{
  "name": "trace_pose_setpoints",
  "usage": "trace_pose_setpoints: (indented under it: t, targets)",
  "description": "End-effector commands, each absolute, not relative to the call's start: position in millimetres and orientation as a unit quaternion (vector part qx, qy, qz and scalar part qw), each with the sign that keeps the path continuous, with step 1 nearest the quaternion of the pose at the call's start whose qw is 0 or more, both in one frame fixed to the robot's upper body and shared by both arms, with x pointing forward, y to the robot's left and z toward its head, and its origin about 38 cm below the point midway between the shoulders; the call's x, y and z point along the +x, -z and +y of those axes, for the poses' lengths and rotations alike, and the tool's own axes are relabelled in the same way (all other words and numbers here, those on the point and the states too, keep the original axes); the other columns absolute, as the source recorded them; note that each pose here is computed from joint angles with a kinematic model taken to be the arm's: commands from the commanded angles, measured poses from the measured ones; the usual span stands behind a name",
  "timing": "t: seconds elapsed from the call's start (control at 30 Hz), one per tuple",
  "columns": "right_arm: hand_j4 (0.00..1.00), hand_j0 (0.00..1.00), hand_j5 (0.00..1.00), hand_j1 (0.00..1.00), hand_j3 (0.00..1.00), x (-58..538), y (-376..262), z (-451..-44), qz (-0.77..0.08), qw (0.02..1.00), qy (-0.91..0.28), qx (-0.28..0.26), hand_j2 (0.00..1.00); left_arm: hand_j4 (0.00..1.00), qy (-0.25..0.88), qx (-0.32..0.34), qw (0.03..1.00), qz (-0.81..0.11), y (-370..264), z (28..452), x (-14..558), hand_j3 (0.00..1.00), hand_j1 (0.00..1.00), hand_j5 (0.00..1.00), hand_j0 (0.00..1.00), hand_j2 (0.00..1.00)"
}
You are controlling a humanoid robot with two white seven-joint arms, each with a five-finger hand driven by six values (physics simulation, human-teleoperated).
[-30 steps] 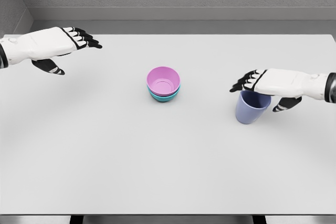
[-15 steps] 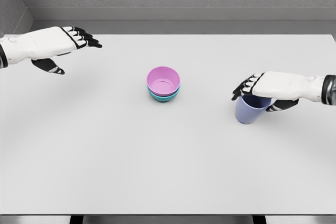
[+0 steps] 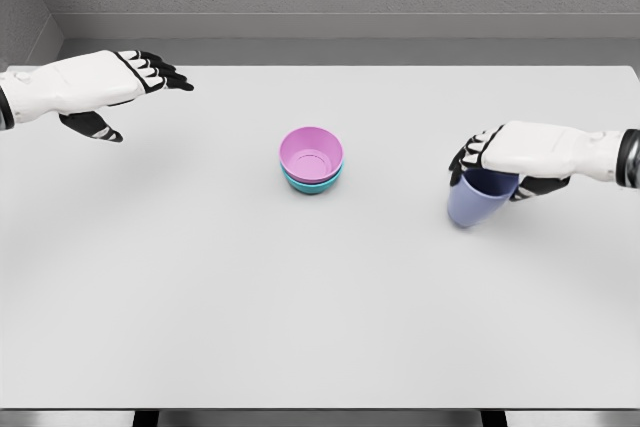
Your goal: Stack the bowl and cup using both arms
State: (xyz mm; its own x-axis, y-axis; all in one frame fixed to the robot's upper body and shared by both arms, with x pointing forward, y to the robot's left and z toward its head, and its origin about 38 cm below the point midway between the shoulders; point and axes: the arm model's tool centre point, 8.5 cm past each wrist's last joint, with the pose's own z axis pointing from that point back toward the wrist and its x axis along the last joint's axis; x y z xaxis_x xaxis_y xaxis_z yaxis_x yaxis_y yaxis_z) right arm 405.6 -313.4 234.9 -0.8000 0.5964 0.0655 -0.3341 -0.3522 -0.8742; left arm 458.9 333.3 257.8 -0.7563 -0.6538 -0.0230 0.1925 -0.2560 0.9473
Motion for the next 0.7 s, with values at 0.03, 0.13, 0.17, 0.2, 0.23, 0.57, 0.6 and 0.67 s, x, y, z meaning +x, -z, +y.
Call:
trace_pose_setpoints:
  t: [0.03,0.13,0.17,0.2,0.23,0.57,0.6,0.67]
  targets:
    - [0.65,0.65,0.65,0.65,0.65,407.2,-242.3,-311.7,-0.498,0.284,-0.808,-0.139,0.65,1.0,0.761,0.213,0.279,-0.546,-259.2,334.4,458.8,1.0,1.0,1.0,1.0,1.0]
    - [0.65,0.65,0.65,0.65,0.65,409.8,-248.6,-311.6,-0.501,0.282,-0.805,-0.146,0.65,1.0,0.761,0.212,0.278,-0.546,-259.2,333.4,458.8,1.0,1.0,1.0,1.0,1.0]
    - [0.65,0.65,0.65,0.65,0.65,410.8,-251.1,-310.8,-0.503,0.28,-0.804,-0.148,0.65,1.0,0.761,0.213,0.278,-0.546,-259.4,334.0,458.6,1.0,1.0,1.0,1.0,1.0]
    - [0.65,0.65,0.65,0.65,0.65,411.9,-251.3,-307.7,-0.506,0.278,-0.803,-0.146,0.65,1.0,0.761,0.212,0.279,-0.546,-258.7,334.1,458.4,1.0,1.0,1.0,1.0,1.0]
    - [0.65,0.65,0.65,0.65,0.65,412.6,-253.0,-306.1,-0.508,0.276,-0.802,-0.147,0.65,1.0,0.761,0.212,0.278,-0.547,-259.7,333.5,458.5,1.0,1.0,1.0,1.0,1.0]
    - [0.65,0.65,0.65,0.65,0.65,422.0,-273.2,-281.1,-0.537,0.245,-0.793,-0.151,0.65,1.0,0.761,0.212,0.278,-0.546,-259.2,334.2,458.1,1.0,1.0,1.0,1.0,1.0]
    - [0.65,0.65,0.65,0.65,0.65,423.0,-274.4,-277.6,-0.541,0.242,-0.791,-0.151,0.65,1.0,0.761,0.212,0.279,-0.546,-259.0,334.7,458.3,1.0,1.0,1.0,1.0,1.0]
    - [0.65,0.65,0.65,0.65,0.65,424.9,-279.6,-274.3,-0.544,0.236,-0.79,-0.154,0.65,1.0,0.761,0.212,0.279,-0.546,-258.7,334.1,458.4,1.0,1.0,1.0,1.0,1.0]
